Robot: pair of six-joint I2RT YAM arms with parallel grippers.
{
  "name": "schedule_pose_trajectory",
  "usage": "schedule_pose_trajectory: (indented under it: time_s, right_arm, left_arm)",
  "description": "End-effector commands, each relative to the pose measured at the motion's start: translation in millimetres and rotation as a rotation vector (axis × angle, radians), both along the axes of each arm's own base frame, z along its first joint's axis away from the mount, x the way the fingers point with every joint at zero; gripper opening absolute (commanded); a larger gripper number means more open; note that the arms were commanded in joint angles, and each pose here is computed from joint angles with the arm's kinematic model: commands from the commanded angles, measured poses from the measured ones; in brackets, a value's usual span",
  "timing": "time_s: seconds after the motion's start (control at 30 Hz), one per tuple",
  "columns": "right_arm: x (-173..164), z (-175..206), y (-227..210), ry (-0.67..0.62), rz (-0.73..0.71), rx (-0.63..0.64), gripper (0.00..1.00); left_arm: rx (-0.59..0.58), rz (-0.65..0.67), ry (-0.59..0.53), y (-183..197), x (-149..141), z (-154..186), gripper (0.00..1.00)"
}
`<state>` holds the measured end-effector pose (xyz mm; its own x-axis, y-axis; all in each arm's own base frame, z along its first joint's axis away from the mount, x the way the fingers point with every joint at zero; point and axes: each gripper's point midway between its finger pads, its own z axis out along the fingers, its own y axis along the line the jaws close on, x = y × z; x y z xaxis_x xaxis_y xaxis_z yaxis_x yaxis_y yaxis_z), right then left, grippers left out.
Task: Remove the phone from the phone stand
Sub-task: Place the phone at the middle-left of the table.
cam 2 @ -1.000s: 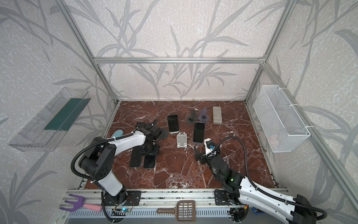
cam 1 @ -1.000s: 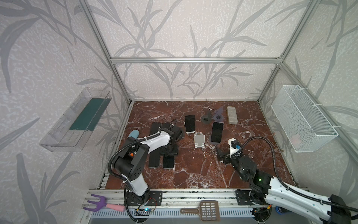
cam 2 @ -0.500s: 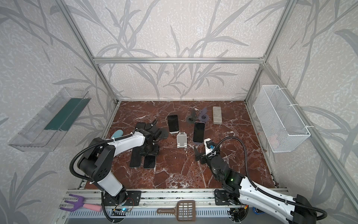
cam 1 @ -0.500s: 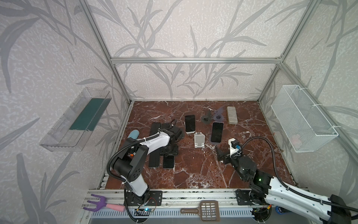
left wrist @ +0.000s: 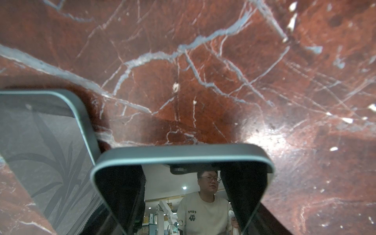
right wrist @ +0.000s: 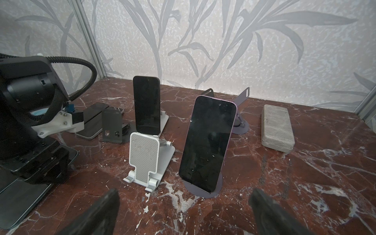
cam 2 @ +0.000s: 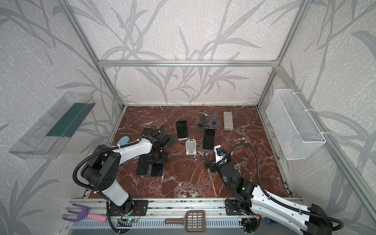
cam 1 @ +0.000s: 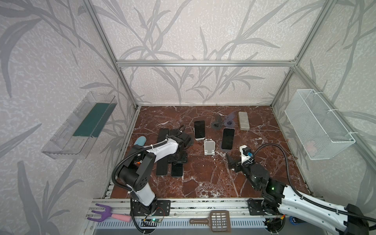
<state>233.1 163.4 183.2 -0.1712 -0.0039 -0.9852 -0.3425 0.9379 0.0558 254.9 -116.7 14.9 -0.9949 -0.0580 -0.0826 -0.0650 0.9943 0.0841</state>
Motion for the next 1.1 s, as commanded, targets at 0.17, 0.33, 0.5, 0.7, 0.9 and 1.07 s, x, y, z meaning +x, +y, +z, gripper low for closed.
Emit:
schedule_pose_trajectory:
  time_s: [0.17,0.33,0.5,0.7,0.9,1.07]
  right_arm:
    - [1.2,16.5,-0.4,-0.025,-0.006,0.041,0.99]
    - [0.9,17.5,-1.4,-0.027,-0.009,0.043,0.99]
    - [0.7,17.3,-0.9,-0.025,-0.006,0.043,0.99]
    - [0.4,17.3,-1.4,-0.025,-0.006,0.043,0.99]
    - [1.0,16.9,0.3,-0.024,-0.002,0.04,0.99]
    - [1.4,16.6,-0.3,-0.025,-0.005,0.036,0.99]
  left_arm:
    - [0.153,0.035,0.004,28.4,-1.7,-24.3,0.75]
    - [0.167,0.035,-0.002,30.7,-0.8,-23.2,0.78]
    - [0.172,0.037,-0.008,31.1,1.0,-21.7,0.79]
    - [0.159,0.043,-0.032,29.8,2.5,-12.4,0.78]
    - [0.106,0.011,-0.136,14.0,15.7,31.6,0.77]
    - [0.006,-0.011,-0.27,-2.5,29.1,80.7,0.77]
